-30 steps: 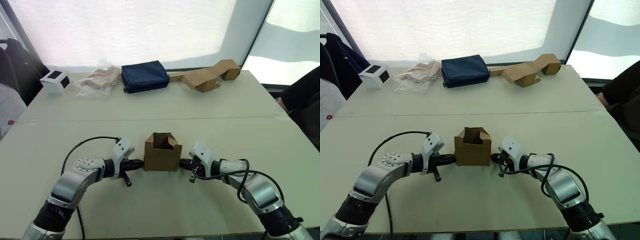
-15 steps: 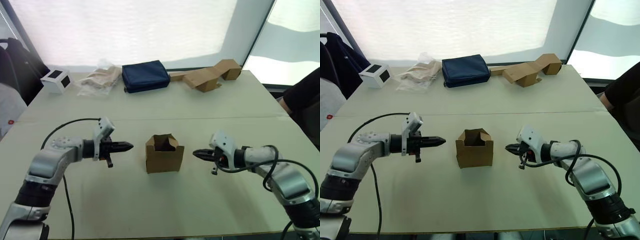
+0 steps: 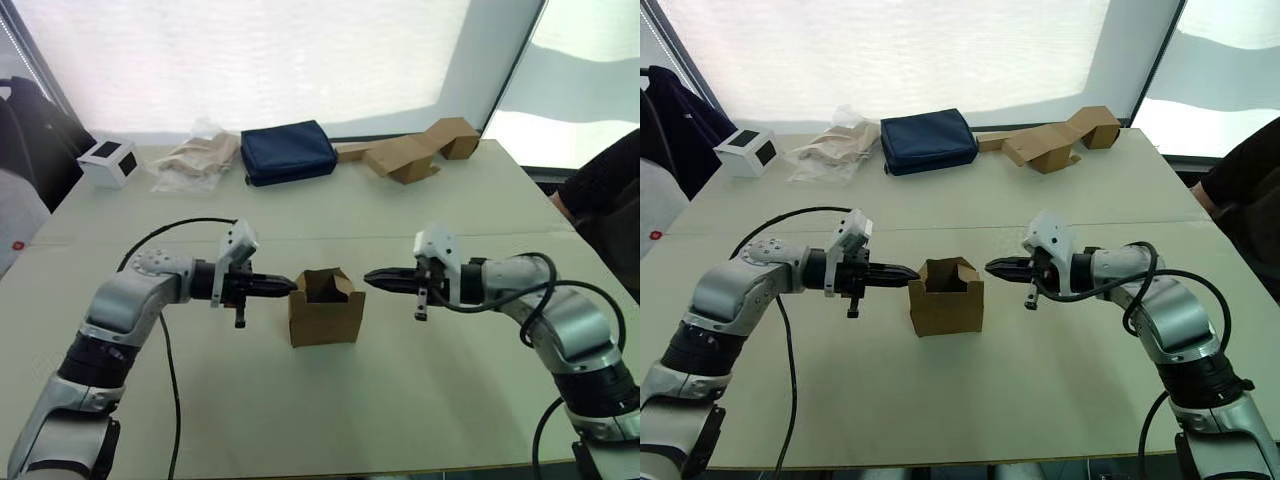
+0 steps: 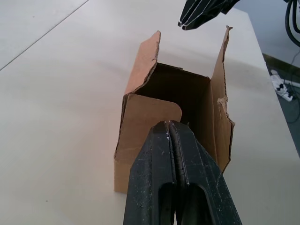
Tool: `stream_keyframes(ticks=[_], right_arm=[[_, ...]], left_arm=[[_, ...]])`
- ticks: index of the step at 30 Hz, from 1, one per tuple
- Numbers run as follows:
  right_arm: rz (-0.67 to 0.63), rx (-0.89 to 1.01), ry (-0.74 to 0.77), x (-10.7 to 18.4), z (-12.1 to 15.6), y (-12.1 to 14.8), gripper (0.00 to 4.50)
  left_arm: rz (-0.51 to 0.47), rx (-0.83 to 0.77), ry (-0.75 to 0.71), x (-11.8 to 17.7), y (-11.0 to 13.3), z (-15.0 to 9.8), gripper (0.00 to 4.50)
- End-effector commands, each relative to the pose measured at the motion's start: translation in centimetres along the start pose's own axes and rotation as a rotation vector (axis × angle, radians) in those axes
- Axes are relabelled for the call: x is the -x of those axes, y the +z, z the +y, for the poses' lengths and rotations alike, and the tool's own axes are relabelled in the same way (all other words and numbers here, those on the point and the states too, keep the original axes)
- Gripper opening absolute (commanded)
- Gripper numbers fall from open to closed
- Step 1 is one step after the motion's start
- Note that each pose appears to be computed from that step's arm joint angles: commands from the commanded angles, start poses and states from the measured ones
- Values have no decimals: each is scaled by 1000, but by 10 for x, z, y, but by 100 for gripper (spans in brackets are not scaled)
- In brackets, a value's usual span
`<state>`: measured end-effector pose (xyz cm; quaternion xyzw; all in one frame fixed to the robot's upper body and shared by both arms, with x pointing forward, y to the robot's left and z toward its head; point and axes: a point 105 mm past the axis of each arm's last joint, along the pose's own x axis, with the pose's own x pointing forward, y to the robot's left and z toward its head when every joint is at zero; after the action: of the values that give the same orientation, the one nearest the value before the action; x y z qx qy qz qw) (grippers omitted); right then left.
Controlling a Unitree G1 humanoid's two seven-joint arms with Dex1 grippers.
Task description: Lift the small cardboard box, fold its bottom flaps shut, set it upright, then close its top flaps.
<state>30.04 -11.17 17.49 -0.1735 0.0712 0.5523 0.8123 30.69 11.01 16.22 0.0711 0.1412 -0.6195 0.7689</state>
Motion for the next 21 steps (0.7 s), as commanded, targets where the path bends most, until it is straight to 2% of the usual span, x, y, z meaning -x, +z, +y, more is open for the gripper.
stream_keyframes(ticks=[1,21], right_arm=[[-13,40,17,-12,-2,3,0],[21,26,36,-30,-4,-15,0]], left_arm=[[5,-70,11,-7,5,2,4],[37,-84,27,-12,-11,7,4]])
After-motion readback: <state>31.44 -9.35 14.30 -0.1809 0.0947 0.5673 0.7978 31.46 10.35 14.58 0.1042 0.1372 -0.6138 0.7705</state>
